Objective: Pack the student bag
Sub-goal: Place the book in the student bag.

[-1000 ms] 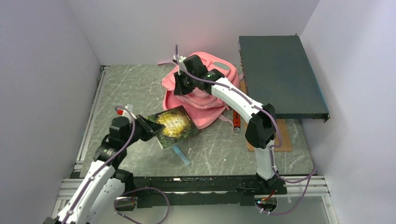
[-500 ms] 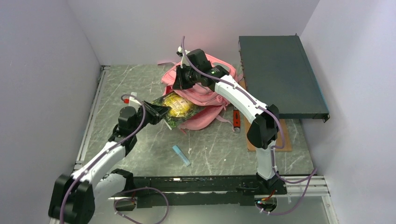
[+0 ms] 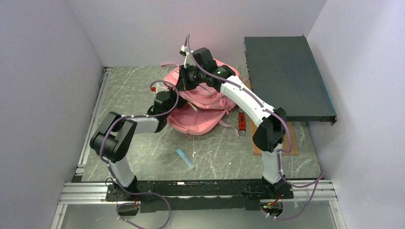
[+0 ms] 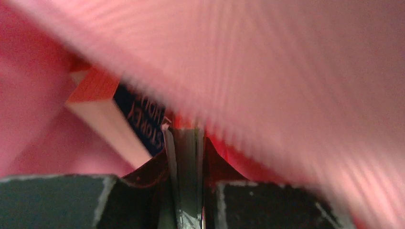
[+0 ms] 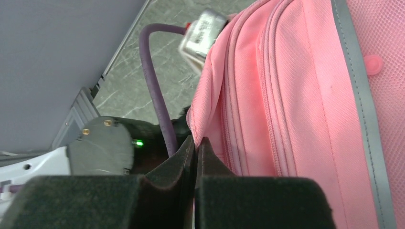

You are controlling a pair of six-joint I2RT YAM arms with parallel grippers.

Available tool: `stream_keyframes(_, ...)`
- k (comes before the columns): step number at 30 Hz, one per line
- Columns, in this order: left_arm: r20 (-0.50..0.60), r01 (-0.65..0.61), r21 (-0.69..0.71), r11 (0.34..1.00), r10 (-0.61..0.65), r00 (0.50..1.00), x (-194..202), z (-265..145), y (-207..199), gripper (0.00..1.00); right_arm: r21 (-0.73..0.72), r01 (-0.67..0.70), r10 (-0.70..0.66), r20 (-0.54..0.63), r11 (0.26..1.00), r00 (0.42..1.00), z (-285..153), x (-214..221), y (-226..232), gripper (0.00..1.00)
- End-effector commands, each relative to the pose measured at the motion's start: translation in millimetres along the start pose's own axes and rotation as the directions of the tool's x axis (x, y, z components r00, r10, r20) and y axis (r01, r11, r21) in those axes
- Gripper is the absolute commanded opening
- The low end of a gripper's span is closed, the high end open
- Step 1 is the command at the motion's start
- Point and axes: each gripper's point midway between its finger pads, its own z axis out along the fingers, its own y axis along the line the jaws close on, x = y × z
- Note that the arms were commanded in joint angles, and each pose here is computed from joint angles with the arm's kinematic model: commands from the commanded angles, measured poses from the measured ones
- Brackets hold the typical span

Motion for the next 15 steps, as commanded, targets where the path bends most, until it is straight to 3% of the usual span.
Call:
stream_keyframes(1,0.146,0.061,0.175,0.983,-0.087,0.985,-28,34,-74,0.0,-0.148,0.11,-0.079,0.201,0.983,0.976,-54,-61,58,0.0)
stream_keyframes(3,0.136,0.067,0.102,0.992,-0.081,0.987,-20,47,-67,0.02,-0.141,0.106,-0.076,0.203,0.984,0.976,-57,-60,51,0.0)
stream_keyframes(4,0.114,0.078,0.023,0.997,-0.08,0.99,-13,52,-53,0.08,-0.141,0.103,-0.072,0.209,0.985,0.975,-58,-61,47,0.0)
stream_keyframes(9,0.05,0.106,-0.108,0.989,-0.101,0.994,2,48,-29,0.79,-0.143,0.077,-0.046,0.207,0.987,0.977,-64,-57,27,0.0)
stream_keyframes(10,0.038,0.094,-0.126,0.988,-0.09,0.995,3,44,-28,0.87,-0.137,0.073,-0.043,0.209,0.988,0.977,-65,-57,22,0.0)
stream_keyframes(12,0.005,0.061,-0.146,0.987,-0.061,0.998,7,34,-27,0.98,-0.125,0.064,-0.036,0.211,0.99,0.977,-67,-55,14,0.0)
stream_keyframes(15,-0.055,-0.014,-0.181,0.983,0.004,0.998,14,16,-21,1.0,-0.107,0.052,-0.028,0.217,0.993,0.976,-68,-54,0,0.0)
